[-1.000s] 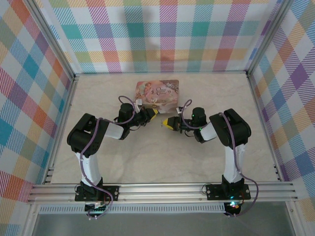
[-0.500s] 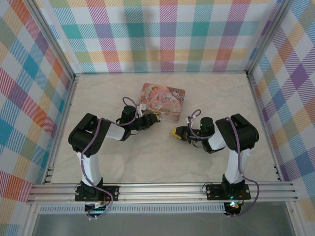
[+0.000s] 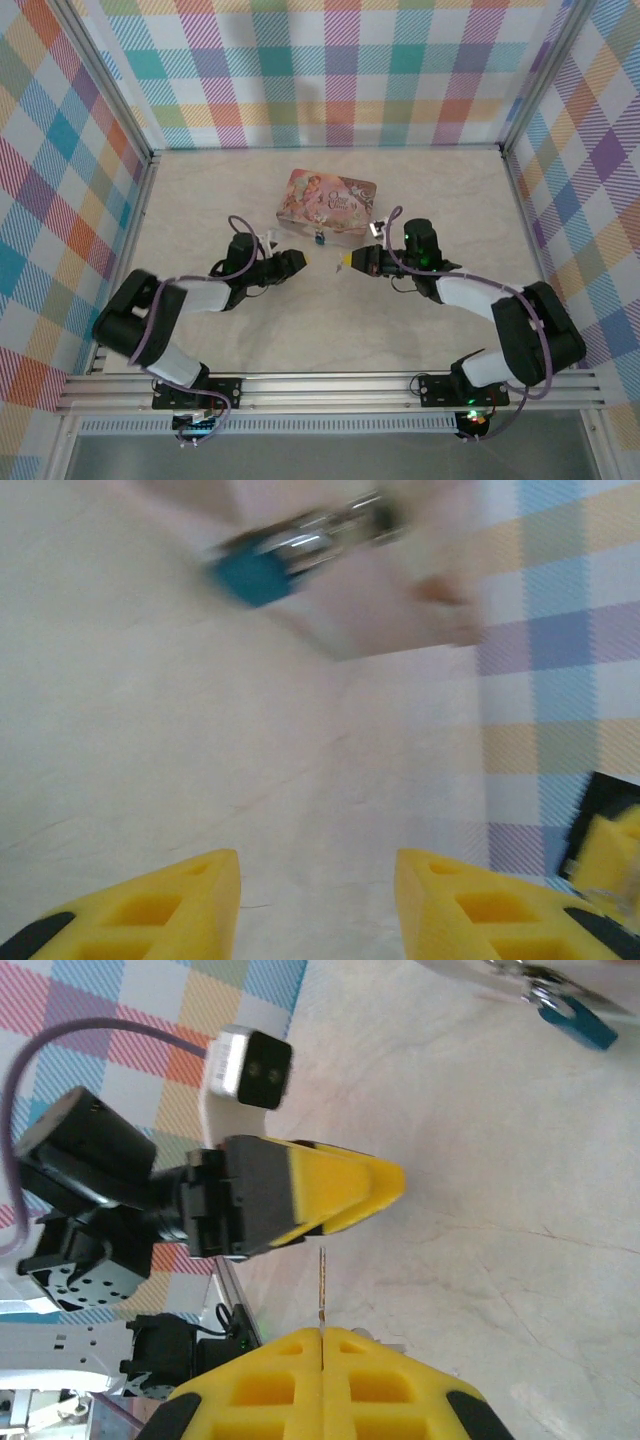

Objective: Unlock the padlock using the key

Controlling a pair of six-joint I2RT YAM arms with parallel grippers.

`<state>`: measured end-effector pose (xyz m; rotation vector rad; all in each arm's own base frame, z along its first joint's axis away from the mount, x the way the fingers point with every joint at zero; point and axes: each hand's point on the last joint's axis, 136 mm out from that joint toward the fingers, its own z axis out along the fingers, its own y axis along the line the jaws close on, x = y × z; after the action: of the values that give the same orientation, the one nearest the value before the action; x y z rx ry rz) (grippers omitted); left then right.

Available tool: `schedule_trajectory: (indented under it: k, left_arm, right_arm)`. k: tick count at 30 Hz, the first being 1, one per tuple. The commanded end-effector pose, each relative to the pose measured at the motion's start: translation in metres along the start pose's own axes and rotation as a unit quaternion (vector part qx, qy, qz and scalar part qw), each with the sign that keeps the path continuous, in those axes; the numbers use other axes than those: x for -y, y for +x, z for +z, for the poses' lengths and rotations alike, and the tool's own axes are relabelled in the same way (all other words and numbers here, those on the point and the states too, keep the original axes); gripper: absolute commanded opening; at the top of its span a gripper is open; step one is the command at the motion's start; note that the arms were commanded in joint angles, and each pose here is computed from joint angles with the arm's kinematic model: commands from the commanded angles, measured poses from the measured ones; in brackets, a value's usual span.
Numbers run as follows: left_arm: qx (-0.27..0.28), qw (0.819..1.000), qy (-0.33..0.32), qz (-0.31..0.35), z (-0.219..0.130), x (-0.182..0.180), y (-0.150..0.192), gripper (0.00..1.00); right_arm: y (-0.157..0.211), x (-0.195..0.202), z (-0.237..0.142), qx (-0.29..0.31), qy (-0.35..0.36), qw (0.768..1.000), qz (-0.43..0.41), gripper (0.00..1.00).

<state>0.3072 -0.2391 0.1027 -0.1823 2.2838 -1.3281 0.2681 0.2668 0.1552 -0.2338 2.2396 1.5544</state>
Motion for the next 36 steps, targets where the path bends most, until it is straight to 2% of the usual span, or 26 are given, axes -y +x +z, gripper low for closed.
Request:
schedule_trajectory:
  k: [1,6,9,12,21,27,32,36]
  left_arm:
    - [0.012,0.997,0.041,0.064,-0.024,0.05,-0.011,0.45]
    - [-0.005,0.982,0.133,0.132,-0.056,0.124,-0.013,0.48]
    - [-0.036,0.965,0.203,0.164,-0.07,0.16,-0.004,0.48]
    - [-0.058,0.954,0.235,0.177,-0.078,0.177,0.003,0.48]
    - [-0.099,0.937,0.269,0.2,-0.079,0.197,0.025,0.52]
    - [-0.103,0.937,0.268,0.2,-0.075,0.197,0.028,0.51]
    - [-0.115,0.936,0.269,0.197,-0.07,0.198,0.033,0.46]
    - [-0.117,0.935,0.27,0.197,-0.068,0.199,0.034,0.36]
  right_arm:
    - [0.008,-0.01,-0.005,-0.038,0.007,0.999,-0.028,0.0]
    - [0.005,-0.044,-0.01,-0.059,-0.023,0.996,-0.061,0.0]
    - [0.001,-0.067,-0.015,-0.065,-0.052,0.993,-0.079,0.0]
    - [0.0,-0.086,-0.021,-0.073,-0.074,0.99,-0.093,0.0]
    - [0.003,-0.118,-0.031,-0.092,-0.115,0.982,-0.118,0.0]
    - [0.012,-0.129,-0.03,-0.107,-0.134,0.977,-0.127,0.0]
    - [0.022,-0.137,-0.026,-0.126,-0.148,0.971,-0.137,0.0]
    - [0.021,-0.138,-0.025,-0.121,-0.145,0.972,-0.141,0.0]
